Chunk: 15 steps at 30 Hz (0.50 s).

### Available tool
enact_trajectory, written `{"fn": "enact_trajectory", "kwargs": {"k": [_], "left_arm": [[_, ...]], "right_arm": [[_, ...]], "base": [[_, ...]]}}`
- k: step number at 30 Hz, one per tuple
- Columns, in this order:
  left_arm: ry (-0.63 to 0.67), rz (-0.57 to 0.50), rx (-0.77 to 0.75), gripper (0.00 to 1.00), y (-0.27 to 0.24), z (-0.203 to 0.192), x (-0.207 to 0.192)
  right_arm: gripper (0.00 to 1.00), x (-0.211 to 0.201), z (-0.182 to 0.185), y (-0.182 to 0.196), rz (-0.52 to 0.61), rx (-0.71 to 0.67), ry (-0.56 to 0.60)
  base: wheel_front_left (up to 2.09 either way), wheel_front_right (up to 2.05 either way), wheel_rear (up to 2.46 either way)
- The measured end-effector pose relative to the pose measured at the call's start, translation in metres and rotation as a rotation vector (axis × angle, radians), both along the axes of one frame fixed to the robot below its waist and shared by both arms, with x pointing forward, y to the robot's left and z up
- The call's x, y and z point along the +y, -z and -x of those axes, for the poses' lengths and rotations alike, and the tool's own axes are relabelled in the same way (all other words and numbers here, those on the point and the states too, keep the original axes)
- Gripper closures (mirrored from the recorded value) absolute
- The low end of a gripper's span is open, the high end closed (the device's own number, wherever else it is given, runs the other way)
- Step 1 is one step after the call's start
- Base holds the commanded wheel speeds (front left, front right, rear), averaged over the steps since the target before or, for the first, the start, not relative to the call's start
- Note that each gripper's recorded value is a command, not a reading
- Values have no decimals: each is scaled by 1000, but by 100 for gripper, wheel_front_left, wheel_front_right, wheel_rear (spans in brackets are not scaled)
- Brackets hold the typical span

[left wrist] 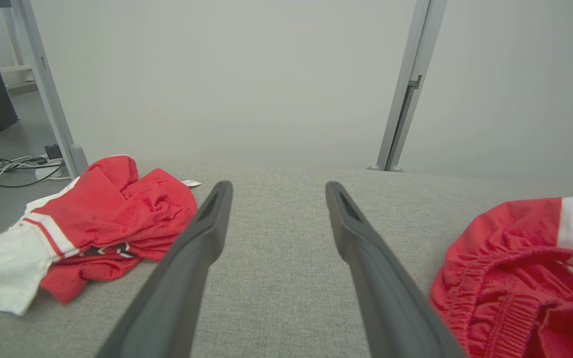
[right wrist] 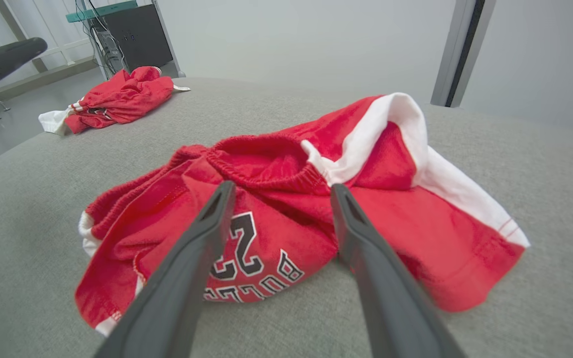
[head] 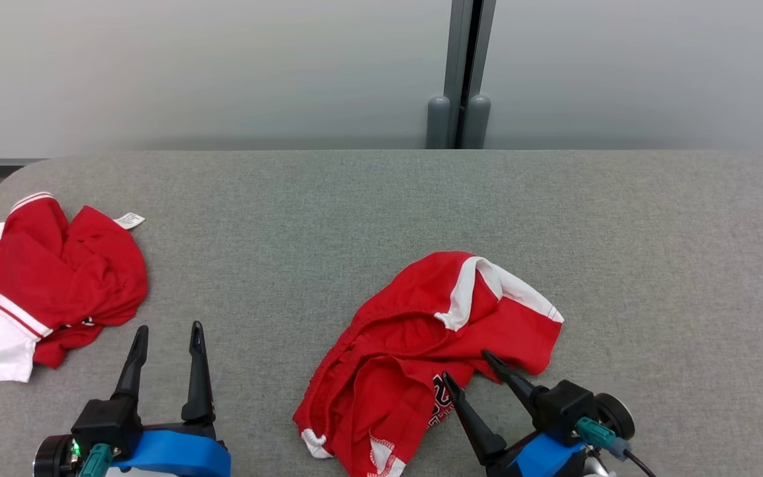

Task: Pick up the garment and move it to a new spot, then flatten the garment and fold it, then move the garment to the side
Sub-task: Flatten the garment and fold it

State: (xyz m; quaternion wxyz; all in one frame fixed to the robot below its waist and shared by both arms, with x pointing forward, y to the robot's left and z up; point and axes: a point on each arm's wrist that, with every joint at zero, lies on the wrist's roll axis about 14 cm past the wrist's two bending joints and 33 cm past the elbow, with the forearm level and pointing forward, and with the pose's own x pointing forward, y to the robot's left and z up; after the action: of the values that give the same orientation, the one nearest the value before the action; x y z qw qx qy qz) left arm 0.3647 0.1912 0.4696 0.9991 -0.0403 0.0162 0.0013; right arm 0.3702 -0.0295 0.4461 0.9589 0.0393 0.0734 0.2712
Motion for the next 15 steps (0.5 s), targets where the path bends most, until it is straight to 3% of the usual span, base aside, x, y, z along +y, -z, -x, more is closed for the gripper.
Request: {"fn": "enact_trajectory", "kwargs": {"k": [7, 15], "left_arm": [[-17, -1, -6, 0, -2, 4, 6], [-17, 3, 0, 0, 0, 9, 5]], "right_arm": [[0, 21, 3, -13, 1, -21, -57], [0, 36, 1, 8, 149, 38, -144]], "base": [[0, 0, 0], [0, 0, 0]]}}
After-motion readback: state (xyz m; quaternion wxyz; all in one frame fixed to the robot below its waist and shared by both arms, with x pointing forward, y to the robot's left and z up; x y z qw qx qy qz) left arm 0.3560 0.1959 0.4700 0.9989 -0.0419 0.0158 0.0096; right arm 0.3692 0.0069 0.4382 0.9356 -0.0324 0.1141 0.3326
